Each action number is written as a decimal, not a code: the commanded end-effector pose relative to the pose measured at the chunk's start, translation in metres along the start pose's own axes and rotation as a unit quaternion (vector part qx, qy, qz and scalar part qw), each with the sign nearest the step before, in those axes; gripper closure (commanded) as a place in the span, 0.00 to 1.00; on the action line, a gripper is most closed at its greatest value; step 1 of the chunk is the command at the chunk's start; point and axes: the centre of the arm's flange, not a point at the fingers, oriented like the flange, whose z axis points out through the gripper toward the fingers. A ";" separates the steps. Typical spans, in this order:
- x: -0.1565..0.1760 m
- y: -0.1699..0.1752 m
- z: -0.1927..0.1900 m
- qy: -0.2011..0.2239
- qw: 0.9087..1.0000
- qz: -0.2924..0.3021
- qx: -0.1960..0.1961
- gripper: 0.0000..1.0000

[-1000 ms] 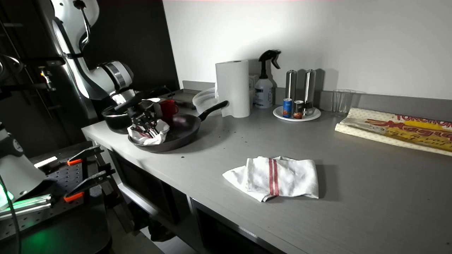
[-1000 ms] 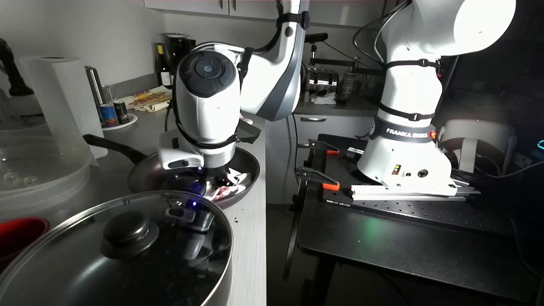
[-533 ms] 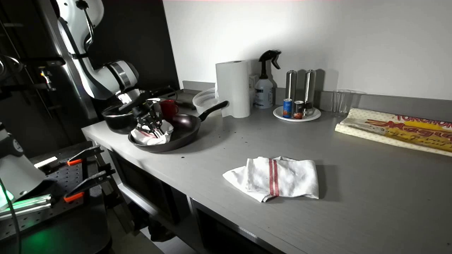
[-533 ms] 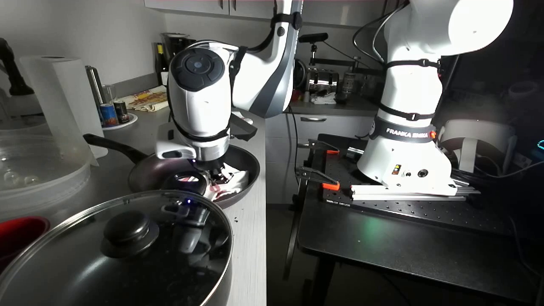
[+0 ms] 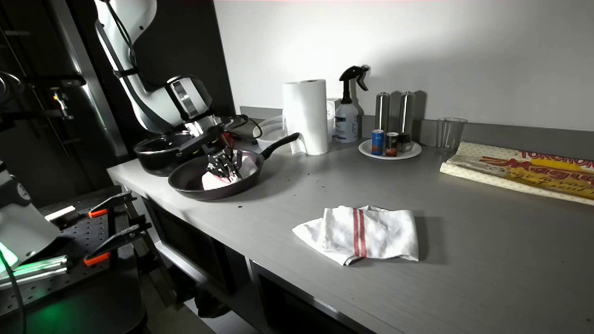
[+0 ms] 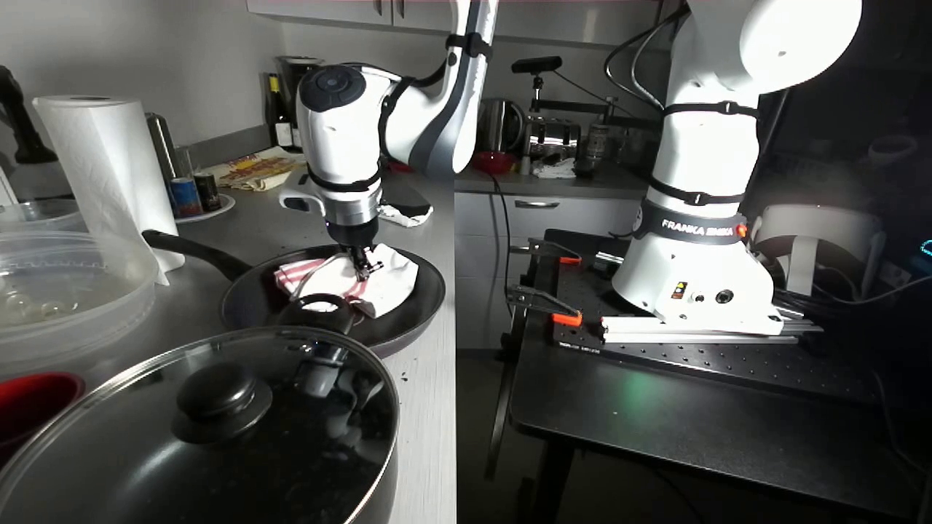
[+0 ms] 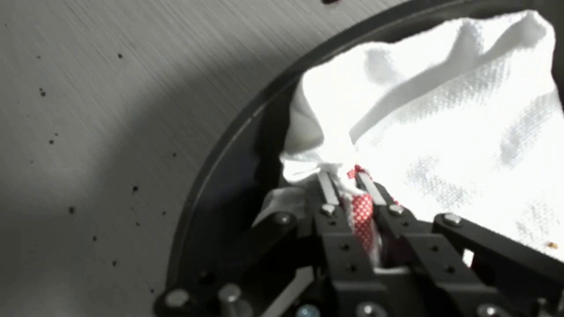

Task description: Use the towel to wipe the pan

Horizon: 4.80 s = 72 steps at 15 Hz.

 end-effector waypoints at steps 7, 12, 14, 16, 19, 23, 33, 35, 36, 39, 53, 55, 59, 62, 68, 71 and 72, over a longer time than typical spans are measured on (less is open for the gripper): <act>0.031 -0.062 0.004 0.024 0.998 -0.054 0.008 0.96; 0.055 -0.132 -0.013 0.037 0.985 -0.168 -0.001 0.96; 0.058 -0.156 -0.020 0.038 0.977 -0.207 -0.012 0.96; 0.058 -0.173 -0.027 0.039 0.970 -0.238 -0.021 0.96; 0.056 -0.185 -0.034 0.038 0.964 -0.263 -0.033 0.96; 0.059 -0.156 -0.030 0.025 0.973 -0.225 -0.049 0.96; 0.017 -0.045 -0.010 0.022 0.998 -0.039 -0.035 0.96; 0.012 -0.040 -0.008 0.033 0.999 -0.029 -0.024 0.96; 0.011 -0.039 -0.008 0.039 0.999 -0.026 -0.019 0.96; 0.004 -0.039 -0.022 0.070 0.997 -0.021 -0.003 0.96; -0.061 0.029 -0.106 0.150 0.982 0.114 0.005 0.96; -0.077 0.049 -0.112 0.146 0.978 0.149 0.007 0.96; -0.111 0.087 -0.108 0.137 0.966 0.220 0.023 0.96; -0.133 0.112 -0.095 0.126 0.954 0.268 0.047 0.96; -0.165 0.151 -0.061 0.096 0.927 0.348 0.103 0.96; -0.171 0.162 -0.047 0.082 0.912 0.381 0.127 0.96; -0.173 0.166 -0.045 0.077 0.908 0.389 0.135 0.96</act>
